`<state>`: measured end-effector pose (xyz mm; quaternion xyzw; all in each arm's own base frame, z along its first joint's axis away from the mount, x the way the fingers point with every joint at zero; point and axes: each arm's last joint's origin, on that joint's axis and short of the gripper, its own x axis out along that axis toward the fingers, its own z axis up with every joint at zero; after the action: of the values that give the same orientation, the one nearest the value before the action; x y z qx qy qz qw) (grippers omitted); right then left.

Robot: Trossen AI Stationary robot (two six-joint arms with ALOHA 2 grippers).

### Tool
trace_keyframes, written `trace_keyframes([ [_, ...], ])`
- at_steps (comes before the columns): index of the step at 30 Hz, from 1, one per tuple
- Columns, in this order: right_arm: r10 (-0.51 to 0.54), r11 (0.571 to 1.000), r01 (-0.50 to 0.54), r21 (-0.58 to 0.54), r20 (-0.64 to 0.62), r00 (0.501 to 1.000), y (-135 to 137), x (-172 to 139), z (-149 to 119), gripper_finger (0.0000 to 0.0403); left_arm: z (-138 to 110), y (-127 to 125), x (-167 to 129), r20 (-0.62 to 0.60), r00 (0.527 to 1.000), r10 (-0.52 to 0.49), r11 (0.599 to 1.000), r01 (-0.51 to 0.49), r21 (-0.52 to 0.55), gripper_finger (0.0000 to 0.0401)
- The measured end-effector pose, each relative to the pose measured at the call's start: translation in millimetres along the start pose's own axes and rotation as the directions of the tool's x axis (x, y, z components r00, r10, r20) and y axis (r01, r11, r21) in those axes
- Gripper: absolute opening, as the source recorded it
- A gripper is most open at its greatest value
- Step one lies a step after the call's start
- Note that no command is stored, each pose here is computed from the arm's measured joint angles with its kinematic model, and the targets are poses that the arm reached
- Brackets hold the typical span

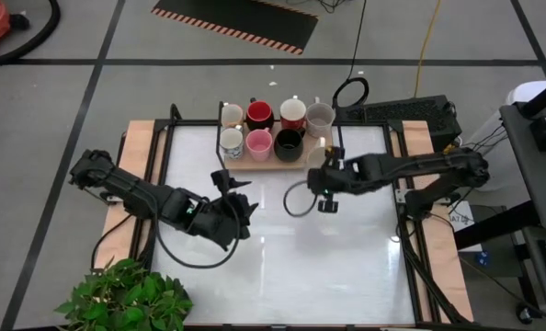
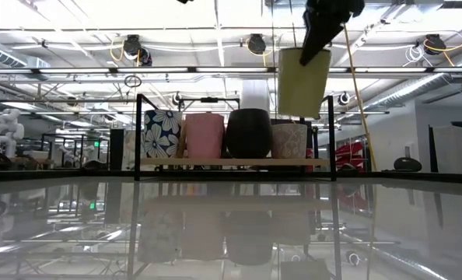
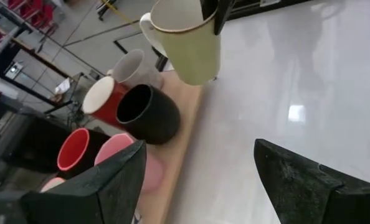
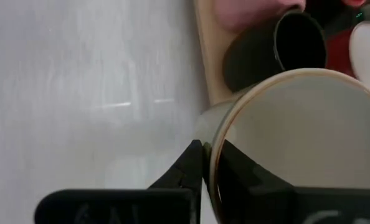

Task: Place coffee mugs
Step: Put the green mug on the shelf

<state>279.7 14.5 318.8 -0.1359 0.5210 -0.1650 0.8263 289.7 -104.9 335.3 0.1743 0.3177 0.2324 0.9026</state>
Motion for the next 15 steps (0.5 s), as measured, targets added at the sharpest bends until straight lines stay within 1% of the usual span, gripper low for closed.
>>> trace_keyframes([
  [3, 0.024, 1.0, -0.023, 0.012, -0.034, 0.999, -15, 9, -2, 0.0016, 0, 4, 4, -0.009, 1.0, 0.012, 1.0, -0.012, 0.002, 0.0301],
  [5, 0.021, 1.0, -0.021, -0.004, -0.059, 0.998, -23, 15, -4, 0.0016, 0, 6, 6, -0.014, 1.0, 0.016, 1.0, -0.016, -0.002, 0.0301],
  [10, -0.016, 0.988, 0.001, -0.154, -0.098, 0.995, -40, 29, -10, 0.0016, 1, 7, 8, -0.018, 1.0, 0.016, 1.0, -0.016, -0.006, 0.0301],
  [12, -0.022, 0.981, 0.002, -0.193, -0.103, 0.994, -46, 34, -12, 0.0017, 1, 7, 8, -0.017, 1.0, 0.015, 1.0, -0.015, -0.005, 0.0301],
  [15, 0.013, 0.971, -0.036, -0.238, -0.094, 0.995, -52, 42, -14, 0.0017, 0, 6, 7, -0.018, 1.0, 0.002, 1.0, -0.002, -0.003, 0.0301],
])
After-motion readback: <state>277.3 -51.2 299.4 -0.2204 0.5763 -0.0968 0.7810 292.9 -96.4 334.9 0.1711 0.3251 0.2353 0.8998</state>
